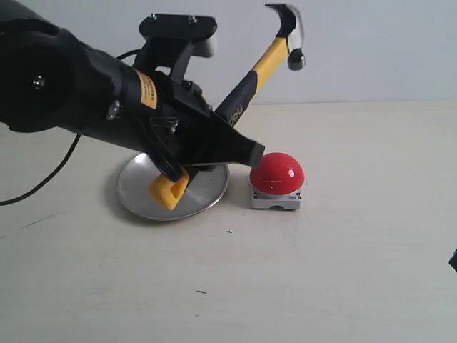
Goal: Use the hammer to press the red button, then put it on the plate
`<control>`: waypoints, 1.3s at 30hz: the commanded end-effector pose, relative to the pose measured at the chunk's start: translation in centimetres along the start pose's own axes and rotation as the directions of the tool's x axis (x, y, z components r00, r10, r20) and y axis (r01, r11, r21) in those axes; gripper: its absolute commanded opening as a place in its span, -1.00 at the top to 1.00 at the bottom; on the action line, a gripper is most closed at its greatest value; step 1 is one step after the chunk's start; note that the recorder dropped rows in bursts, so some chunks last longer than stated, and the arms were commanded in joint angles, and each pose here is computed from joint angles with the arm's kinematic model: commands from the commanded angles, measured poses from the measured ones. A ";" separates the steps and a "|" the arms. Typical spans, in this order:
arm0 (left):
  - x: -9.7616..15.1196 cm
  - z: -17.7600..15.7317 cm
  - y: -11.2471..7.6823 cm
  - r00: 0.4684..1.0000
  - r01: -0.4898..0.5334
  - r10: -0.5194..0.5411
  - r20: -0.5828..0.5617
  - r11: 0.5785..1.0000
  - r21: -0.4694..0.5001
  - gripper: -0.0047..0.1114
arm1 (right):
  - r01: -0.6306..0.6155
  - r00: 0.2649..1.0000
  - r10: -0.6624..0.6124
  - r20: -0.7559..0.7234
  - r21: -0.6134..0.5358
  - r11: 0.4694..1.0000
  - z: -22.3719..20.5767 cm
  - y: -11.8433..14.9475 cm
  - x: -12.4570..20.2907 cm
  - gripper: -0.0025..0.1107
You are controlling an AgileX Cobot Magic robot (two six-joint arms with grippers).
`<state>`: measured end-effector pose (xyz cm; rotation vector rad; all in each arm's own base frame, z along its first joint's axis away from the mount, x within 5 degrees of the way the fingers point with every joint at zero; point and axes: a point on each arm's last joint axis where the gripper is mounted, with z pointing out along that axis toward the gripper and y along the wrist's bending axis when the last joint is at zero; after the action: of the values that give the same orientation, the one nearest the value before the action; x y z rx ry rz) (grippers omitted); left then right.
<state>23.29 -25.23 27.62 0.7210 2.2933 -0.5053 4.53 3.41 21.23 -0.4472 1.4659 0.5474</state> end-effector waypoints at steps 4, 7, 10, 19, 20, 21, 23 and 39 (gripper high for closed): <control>1.6 0.3 4.4 0.989 0.149 -0.148 -0.020 0.970 0.191 0.92 | 0.000 1.000 0.000 0.003 0.001 1.000 0.0 0.0 0.1 0.96; 1.8 0.2 5.8 0.974 0.199 -0.221 0.040 0.933 0.301 0.92 | 0.002 1.000 -0.002 0.003 0.001 1.000 0.0 0.0 0.1 0.96; 2.2 0.2 7.3 0.940 0.272 -0.330 0.090 0.881 0.387 0.92 | 0.002 1.000 -0.002 0.003 0.001 1.000 0.0 0.0 0.1 0.96; 5.3 3.2 11.2 0.864 0.470 -0.501 0.053 0.840 0.272 0.92 | 0.002 1.000 -0.002 0.003 0.001 1.000 0.0 0.0 0.1 0.96; 5.5 3.5 12.0 0.842 0.516 -0.535 0.067 0.835 0.191 0.92 | 0.002 1.000 -0.002 0.003 0.001 1.000 0.0 0.0 0.1 0.96; 5.6 3.5 12.5 0.825 0.546 -0.559 0.083 0.827 0.135 0.92 | 0.000 1.000 0.000 0.003 0.001 1.000 0.0 0.0 0.1 0.96; 5.8 3.6 13.2 0.824 0.552 -0.556 0.108 0.831 0.066 0.92 | 0.000 1.000 0.000 0.003 0.001 1.000 0.0 0.0 0.1 0.96; 7.0 5.7 12.7 0.753 0.653 -0.658 -0.007 0.747 0.127 0.92 | 0.001 1.000 -0.001 0.003 0.001 1.000 0.0 0.0 0.1 0.96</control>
<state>29.38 -15.42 16.69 -0.1082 2.4614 -0.9211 4.53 3.41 21.23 -0.4472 1.4659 0.5474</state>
